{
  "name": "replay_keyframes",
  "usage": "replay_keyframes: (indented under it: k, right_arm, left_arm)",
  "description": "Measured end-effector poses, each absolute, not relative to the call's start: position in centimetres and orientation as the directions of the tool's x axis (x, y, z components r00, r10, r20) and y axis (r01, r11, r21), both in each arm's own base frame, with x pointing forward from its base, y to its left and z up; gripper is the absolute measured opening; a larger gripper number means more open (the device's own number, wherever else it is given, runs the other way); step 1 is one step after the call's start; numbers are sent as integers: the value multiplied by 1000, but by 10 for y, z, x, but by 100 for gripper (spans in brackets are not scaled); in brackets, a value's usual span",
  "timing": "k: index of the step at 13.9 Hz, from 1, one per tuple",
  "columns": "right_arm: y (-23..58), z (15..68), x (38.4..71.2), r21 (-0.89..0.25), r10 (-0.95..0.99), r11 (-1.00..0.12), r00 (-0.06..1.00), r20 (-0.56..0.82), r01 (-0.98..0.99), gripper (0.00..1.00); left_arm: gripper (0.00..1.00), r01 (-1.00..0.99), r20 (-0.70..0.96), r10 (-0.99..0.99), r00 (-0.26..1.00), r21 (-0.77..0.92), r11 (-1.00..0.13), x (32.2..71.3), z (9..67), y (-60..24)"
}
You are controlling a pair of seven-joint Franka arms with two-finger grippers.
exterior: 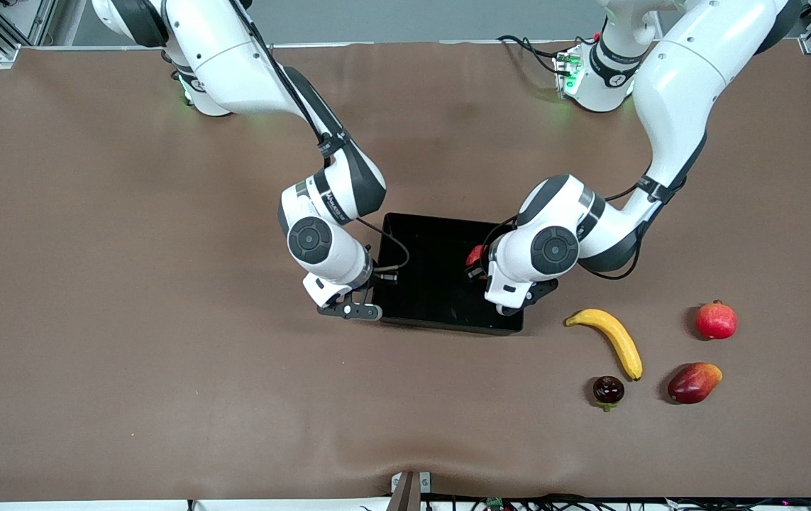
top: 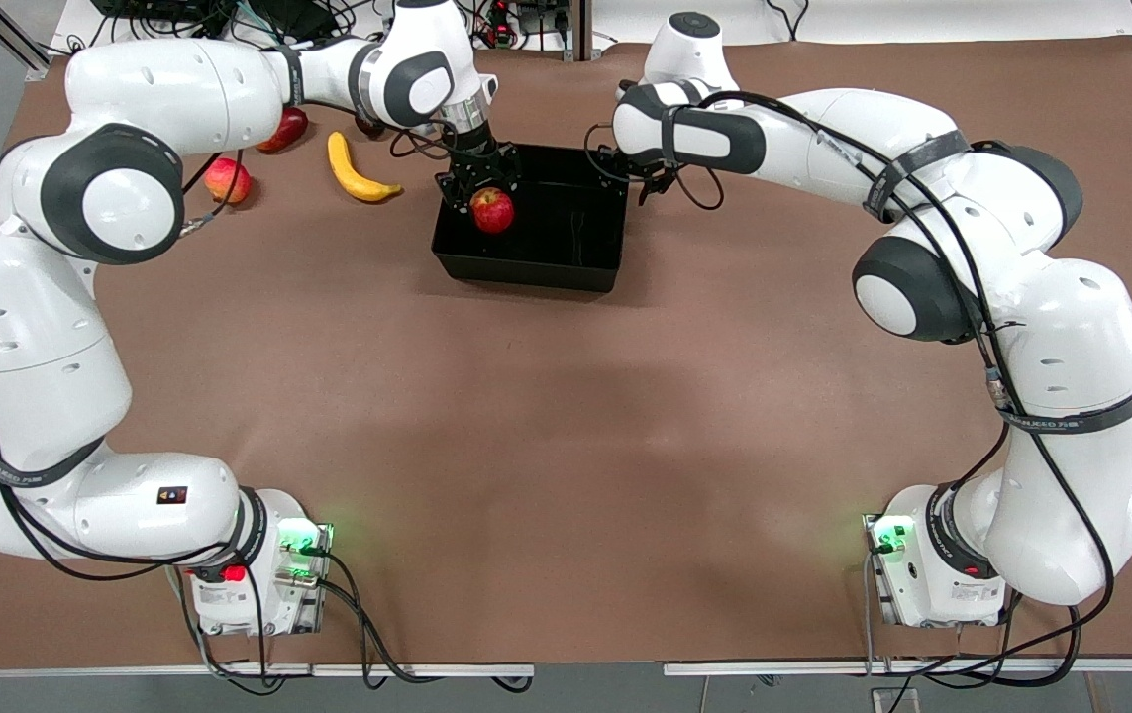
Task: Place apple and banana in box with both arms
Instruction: 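Lower the apple into the box with the left gripper while the right releases it, then move the left gripper to the banana while the right arm returns to rest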
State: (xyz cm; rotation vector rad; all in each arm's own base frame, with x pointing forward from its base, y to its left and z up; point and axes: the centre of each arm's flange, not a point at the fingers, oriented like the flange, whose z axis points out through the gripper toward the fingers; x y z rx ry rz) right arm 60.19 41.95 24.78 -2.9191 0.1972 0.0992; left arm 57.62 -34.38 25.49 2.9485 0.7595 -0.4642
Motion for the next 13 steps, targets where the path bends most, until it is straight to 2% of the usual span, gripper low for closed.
replay_keyframes:
  k: [2,3,5,7,10,11,13]
  right_arm:
    - [413,263,612,-217,-134,-966,990,-51,-142,95]
    - [410,277,618,-227,-140,-963,990,-35,-144,100]
    - [393,319,626,-225,-141,-963,989,-41,-147,100]
    - [358,376,630,-169,-124,-976,990,-68,-134,100]
    - [300,471,622,-117,-129,-983,988,-82,-138,100]
    - [280,499,618,-117,-141,-982,986,-85,-150,100]
    - [239,546,609,-114,-165,-978,983,-80,-174,100]
  left_arm:
    - [77,475,-304,459,835,-24,-880,573,239,-343]
    - [77,480,-305,462,833,-18,-877,572,230,-343]
    - [77,488,-303,468,830,-14,-873,570,213,-342]
    - [77,485,-289,471,833,-27,-874,568,201,-344]
    - [77,484,-263,477,839,-42,-874,565,204,-350]
    - [82,483,-259,477,840,-45,-875,565,203,-350]
    - [99,465,-228,465,855,-56,-883,569,206,-348]
